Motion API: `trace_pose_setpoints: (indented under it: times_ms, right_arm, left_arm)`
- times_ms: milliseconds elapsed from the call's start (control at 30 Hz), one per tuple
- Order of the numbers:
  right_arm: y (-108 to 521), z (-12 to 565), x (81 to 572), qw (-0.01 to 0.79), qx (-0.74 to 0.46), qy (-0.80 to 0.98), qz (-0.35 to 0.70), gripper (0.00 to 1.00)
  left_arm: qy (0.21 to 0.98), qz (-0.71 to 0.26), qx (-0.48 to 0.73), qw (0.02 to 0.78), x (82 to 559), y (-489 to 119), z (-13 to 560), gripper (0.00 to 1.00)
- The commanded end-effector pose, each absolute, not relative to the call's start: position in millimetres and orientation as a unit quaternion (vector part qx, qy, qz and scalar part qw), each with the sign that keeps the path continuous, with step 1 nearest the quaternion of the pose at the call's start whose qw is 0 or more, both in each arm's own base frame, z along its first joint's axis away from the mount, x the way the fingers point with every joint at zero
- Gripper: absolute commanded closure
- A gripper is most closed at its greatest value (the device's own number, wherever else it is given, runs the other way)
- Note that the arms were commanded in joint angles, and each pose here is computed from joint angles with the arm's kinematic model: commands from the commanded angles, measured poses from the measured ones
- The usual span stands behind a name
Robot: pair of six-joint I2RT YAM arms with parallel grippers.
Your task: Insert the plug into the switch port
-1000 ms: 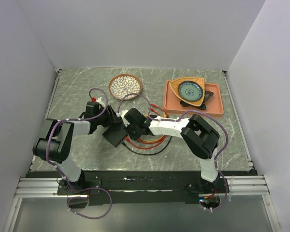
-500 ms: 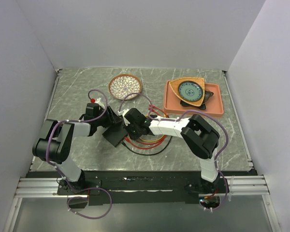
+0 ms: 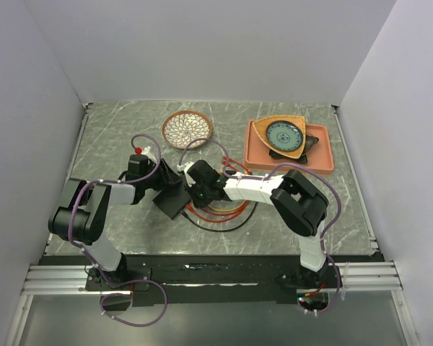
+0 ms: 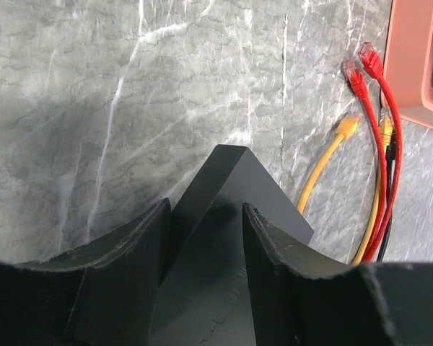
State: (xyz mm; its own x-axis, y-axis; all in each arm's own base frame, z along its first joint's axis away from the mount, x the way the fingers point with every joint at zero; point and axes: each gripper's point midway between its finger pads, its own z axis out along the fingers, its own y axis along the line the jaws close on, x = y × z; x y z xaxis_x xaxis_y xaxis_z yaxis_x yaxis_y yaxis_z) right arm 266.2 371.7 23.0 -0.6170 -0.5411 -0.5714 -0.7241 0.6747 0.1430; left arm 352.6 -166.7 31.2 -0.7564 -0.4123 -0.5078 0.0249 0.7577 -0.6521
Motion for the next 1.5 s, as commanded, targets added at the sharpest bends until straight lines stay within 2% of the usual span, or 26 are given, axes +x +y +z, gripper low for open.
trace_pose_setpoints:
  times_ms: [0,767,1300,1467]
  right_arm:
    - [428,115,332,0.429,-0.316,0.8,0.275,1.0]
    - [450,145,343,0.467,-0.331,0.756,0.319,1.0]
    - [457,158,344,0.474,-0.37,0.725,0.337,1.0]
    - [459,159,345,0.475,-0.376,0.719,0.341,1.0]
  left_arm:
    - [0.921,-0.344,-0.115,0.139,256,-192,-20,0.5]
    - [0.918,-0.369,-0.085,0.12,232,-223,-7,0.54]
    - [0.913,-0.39,-0.046,0.105,215,-250,3,0.71]
    - [0.91,-0.402,-0.031,0.098,206,-261,7,0.73]
